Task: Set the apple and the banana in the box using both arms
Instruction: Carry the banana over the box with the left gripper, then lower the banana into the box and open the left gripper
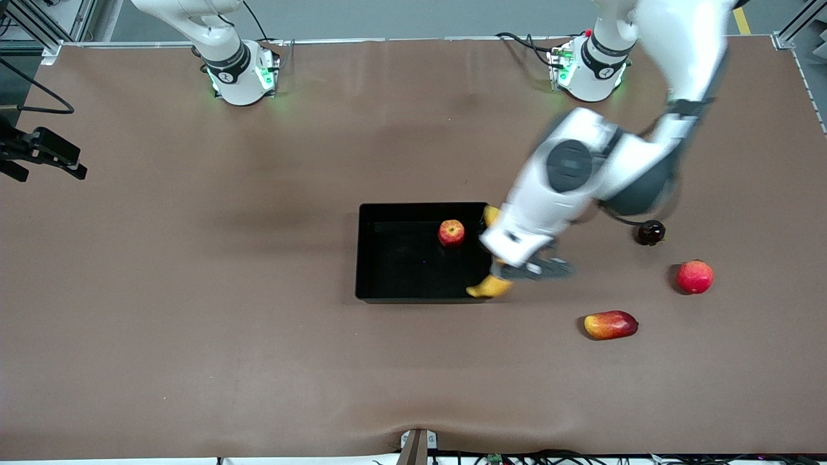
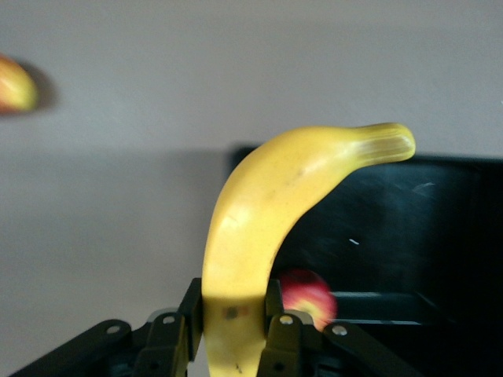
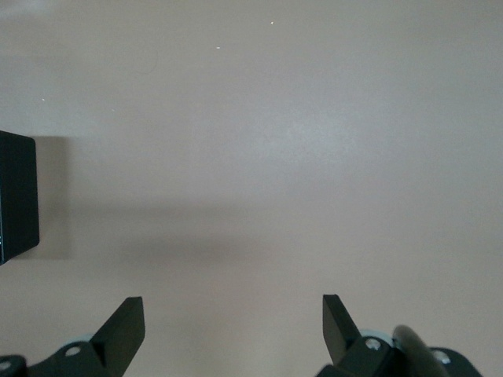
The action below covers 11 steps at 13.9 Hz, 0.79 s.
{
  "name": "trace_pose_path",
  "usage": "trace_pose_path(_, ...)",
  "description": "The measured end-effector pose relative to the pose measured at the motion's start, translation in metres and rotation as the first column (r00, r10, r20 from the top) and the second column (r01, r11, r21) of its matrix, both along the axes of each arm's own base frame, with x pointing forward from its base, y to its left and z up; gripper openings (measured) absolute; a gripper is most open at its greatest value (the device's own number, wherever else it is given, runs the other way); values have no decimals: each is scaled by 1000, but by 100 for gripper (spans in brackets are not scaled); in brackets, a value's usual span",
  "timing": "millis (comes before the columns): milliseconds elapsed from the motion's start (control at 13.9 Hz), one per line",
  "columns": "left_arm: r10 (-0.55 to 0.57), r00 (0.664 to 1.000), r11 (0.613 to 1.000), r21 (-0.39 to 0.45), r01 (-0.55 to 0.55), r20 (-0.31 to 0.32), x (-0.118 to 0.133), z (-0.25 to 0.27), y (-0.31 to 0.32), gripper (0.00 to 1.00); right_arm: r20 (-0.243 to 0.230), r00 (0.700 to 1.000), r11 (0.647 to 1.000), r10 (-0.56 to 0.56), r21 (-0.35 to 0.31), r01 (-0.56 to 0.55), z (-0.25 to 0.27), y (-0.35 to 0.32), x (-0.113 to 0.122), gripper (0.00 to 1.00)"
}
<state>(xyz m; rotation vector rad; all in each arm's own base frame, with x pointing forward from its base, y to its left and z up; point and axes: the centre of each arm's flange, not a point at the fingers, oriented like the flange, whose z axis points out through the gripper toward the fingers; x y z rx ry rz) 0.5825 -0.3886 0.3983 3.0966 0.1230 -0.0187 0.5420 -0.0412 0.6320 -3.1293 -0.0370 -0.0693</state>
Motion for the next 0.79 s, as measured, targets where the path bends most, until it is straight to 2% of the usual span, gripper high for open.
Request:
trace_pose_path(216,65,998,998,-8,-66,-26,-32,-37,-72,34,0,1000,1000,0,0,0,0,0,0,100)
trace_pose_path(360,78,997,997,6,-78,-9,-44,-68,-102,34,0,1000,1000,0,0,0,0,0,0,100)
trace_pose_path(504,87,996,996,20,-87,16,-56,-94,-126,34,0,1000,1000,0,0,0,0,0,0,100)
trace_pose_path(792,87,996,996,32,-88,8,-72,-133,-147,34,0,1000,1000,0,0,0,0,0,0,100)
